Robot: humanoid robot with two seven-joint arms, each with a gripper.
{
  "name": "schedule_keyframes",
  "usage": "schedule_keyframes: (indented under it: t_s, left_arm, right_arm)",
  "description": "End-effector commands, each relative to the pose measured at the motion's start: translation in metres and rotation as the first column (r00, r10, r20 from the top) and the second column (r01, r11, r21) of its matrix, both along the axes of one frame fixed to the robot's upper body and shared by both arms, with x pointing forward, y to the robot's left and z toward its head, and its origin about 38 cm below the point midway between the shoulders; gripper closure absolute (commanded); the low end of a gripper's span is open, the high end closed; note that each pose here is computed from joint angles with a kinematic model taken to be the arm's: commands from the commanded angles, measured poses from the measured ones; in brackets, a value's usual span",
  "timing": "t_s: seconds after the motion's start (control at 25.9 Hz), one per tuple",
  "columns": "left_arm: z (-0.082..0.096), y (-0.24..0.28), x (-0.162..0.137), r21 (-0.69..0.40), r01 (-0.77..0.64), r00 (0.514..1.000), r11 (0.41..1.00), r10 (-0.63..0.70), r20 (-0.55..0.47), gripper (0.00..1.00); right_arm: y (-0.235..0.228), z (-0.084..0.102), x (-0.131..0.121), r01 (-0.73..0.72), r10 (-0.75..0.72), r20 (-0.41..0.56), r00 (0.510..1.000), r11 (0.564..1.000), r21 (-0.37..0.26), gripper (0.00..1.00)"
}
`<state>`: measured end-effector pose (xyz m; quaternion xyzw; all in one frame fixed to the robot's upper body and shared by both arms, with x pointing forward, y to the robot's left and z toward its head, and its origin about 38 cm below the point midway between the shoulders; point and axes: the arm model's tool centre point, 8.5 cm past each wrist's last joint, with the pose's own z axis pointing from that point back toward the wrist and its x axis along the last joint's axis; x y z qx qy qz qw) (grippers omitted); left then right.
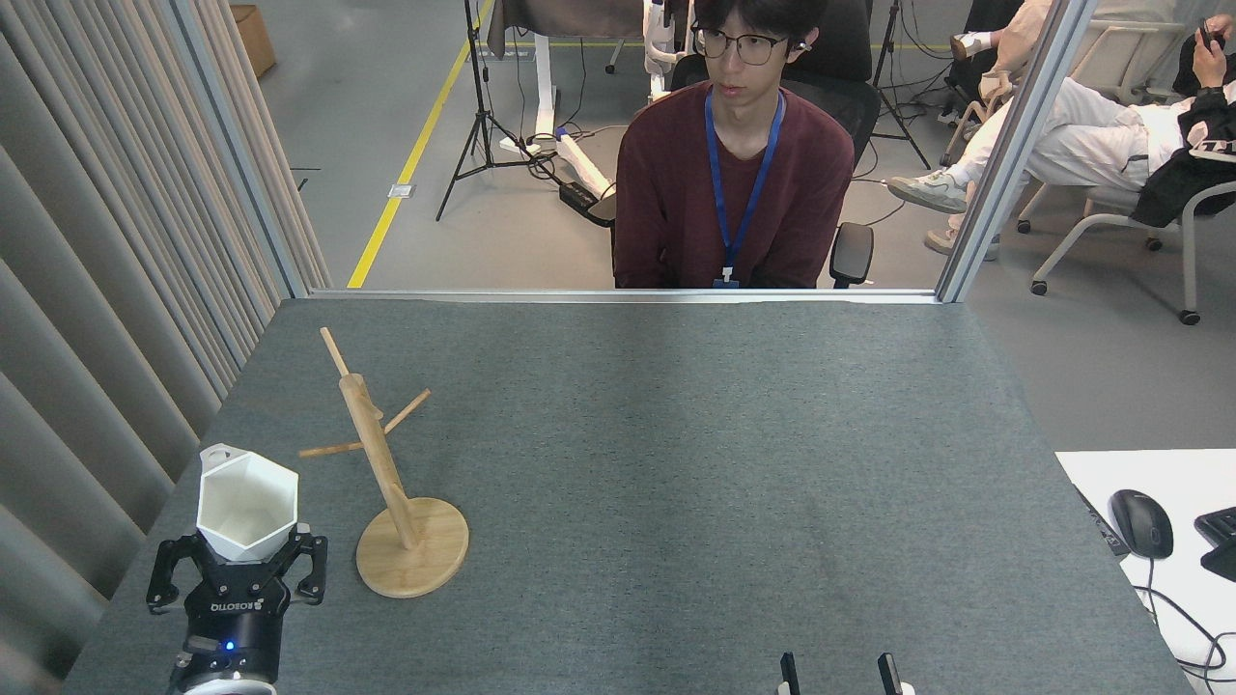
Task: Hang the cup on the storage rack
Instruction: 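Move the white cup with the left gripper beside the wooden stand, then hook the cup handle onto a stand peg with the left gripper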
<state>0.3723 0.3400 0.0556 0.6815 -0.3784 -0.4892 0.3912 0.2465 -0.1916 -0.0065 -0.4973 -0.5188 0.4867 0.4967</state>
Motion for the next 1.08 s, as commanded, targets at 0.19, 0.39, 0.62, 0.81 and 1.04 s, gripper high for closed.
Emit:
schedule_keyframes:
  t_s: [0.19,0.39,0.62,0.81,1.04]
  left_arm:
    - [0.012,-0.017,0.018,0.079,0.073,0.997,0.994,-0.074,0.009,0.55]
    - [0.014,-0.018,0.020,0.125,0.105,0.994,0.987,-0.107,0.011,0.55]
    - [0.008,-0.026,0.021,0.183,0.166,0.986,0.969,-0.165,-0.020,0.55]
    - [0.002,-0.035,0.021,0.212,0.205,0.979,0.955,-0.200,-0.045,0.54]
    - [-0.008,-0.044,0.017,0.222,0.239,0.971,0.945,-0.235,-0.045,0.03]
  right_arm:
    - [0.001,-0.001,-0.001,0.000,0.000,-0.004,1.000,1.000,0.003,0.01]
    - [0.001,0.000,-0.001,0.001,-0.001,-0.001,1.000,1.000,0.002,0.01]
    - [0.001,0.001,0.000,0.001,-0.001,0.004,1.000,1.000,0.004,0.01]
    - [0.005,0.001,0.001,0.006,-0.006,0.004,1.000,1.000,0.017,0.01]
    - [0.005,0.001,-0.001,0.007,-0.007,0.006,1.000,1.000,0.018,0.01]
